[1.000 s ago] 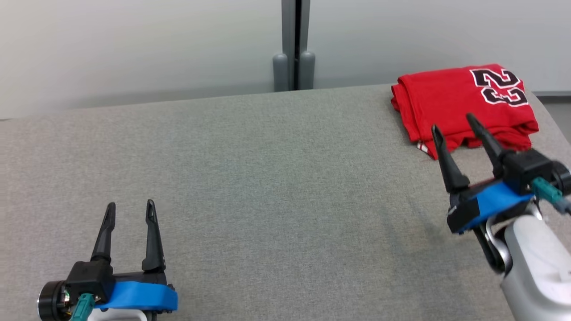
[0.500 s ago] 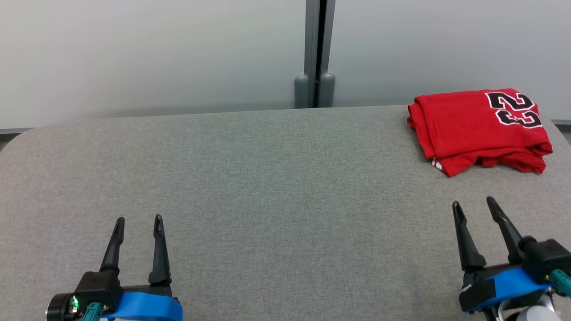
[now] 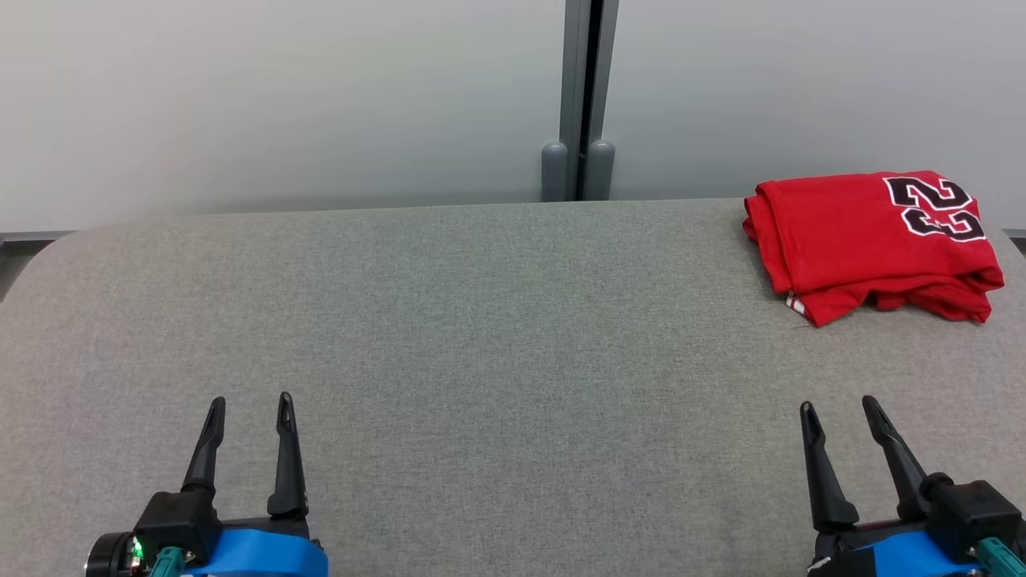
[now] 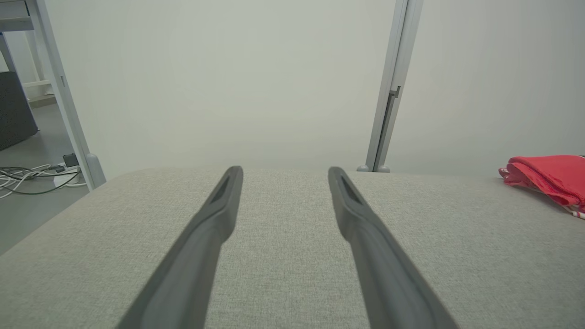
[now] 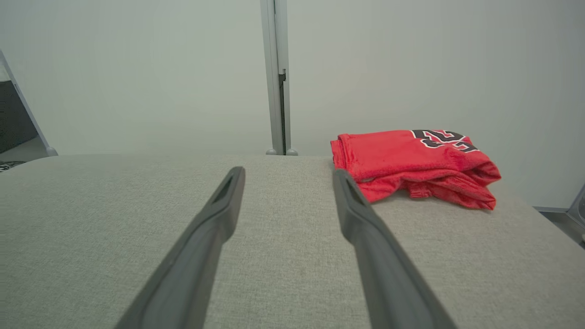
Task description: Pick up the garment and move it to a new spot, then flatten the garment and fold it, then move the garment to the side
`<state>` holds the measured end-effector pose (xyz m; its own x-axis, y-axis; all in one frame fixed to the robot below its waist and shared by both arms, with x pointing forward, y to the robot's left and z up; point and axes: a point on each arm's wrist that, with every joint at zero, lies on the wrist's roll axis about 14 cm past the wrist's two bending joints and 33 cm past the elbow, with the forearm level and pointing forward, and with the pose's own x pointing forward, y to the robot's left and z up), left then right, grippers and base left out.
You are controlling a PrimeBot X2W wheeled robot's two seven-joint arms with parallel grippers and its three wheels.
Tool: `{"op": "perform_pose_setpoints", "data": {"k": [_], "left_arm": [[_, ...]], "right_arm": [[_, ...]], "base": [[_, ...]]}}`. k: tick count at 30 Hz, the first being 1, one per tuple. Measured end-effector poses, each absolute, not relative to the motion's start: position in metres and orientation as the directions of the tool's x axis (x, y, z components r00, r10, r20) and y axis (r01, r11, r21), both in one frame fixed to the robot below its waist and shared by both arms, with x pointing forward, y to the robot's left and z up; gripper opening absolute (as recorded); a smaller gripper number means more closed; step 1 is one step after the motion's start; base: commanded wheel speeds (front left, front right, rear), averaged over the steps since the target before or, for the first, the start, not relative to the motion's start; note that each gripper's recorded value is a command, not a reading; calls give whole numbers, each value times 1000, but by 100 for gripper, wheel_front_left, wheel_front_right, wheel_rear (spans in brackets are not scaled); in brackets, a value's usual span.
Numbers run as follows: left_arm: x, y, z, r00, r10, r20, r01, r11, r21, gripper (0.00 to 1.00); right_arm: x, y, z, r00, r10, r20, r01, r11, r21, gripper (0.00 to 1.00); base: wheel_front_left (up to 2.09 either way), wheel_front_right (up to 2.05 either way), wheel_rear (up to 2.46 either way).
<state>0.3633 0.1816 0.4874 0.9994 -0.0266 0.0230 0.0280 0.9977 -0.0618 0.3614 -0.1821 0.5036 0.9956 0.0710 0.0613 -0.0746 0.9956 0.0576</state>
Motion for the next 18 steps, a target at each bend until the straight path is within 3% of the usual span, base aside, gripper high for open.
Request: {"op": "perform_pose_setpoints", "data": {"k": [18], "left_arm": [[360, 185, 487, 1000, -16, 20, 18, 998, -62, 100]], "right_arm": [[359, -175, 504, 995, 79, 58, -84, 993, 79, 100]], "base": [[0, 0, 0]]}}
